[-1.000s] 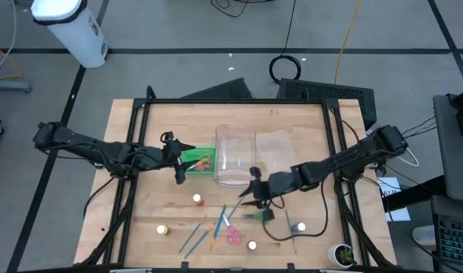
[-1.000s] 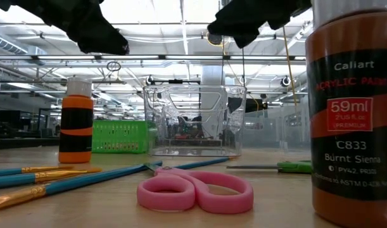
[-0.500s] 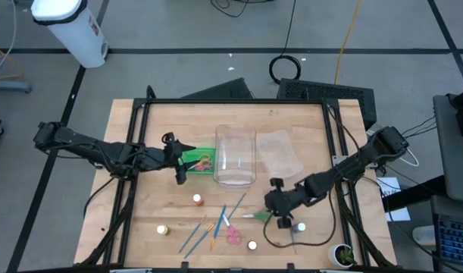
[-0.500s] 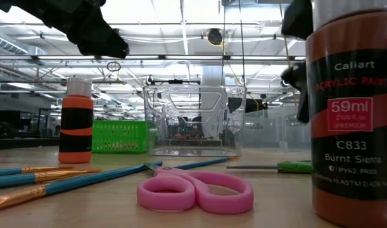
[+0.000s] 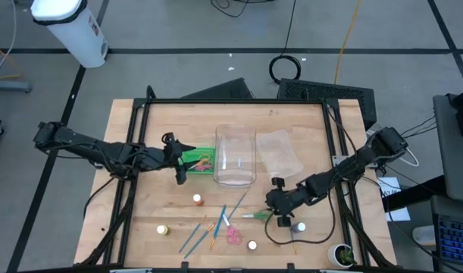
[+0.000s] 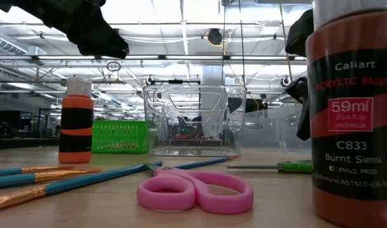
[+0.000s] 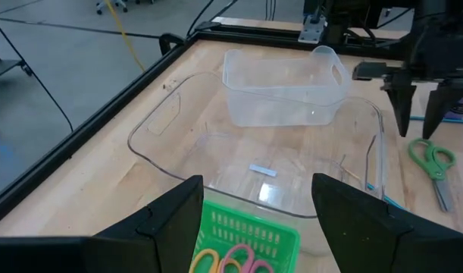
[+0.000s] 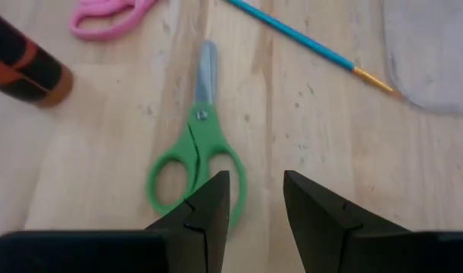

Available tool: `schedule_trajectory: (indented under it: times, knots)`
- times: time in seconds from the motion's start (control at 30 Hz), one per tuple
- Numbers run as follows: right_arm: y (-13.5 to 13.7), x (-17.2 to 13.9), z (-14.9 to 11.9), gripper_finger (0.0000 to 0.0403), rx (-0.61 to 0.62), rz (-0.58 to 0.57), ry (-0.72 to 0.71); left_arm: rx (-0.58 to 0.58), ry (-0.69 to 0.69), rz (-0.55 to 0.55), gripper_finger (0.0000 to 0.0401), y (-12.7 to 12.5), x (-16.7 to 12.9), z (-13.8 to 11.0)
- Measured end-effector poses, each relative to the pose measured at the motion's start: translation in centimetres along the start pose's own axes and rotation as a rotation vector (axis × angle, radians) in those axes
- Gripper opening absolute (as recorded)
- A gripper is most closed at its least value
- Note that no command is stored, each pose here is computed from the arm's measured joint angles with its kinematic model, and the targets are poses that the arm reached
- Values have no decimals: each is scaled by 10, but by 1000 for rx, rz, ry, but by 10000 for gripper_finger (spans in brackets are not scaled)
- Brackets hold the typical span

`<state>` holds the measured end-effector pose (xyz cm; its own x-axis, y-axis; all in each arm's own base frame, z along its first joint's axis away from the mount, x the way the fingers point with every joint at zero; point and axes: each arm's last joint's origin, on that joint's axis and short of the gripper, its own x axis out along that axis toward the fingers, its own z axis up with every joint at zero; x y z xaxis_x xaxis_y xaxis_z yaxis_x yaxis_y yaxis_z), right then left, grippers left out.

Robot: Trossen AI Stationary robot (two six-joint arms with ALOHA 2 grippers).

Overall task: Pick & Place Paint Supplies
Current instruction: Put the green scissors into the green bin

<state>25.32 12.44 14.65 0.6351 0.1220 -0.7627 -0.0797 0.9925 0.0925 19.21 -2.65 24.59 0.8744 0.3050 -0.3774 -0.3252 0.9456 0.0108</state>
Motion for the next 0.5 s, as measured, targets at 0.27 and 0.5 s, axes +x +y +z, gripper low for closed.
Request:
schedule_trajectory:
  times: [0.27,0.5]
  knots:
    - [-5,-9,1,116,7,-88,75,-2,2,-1,255,0,0,0]
    - [0,-1,-1,116,44,-31,92,-2,1,-1,255,0,0,0]
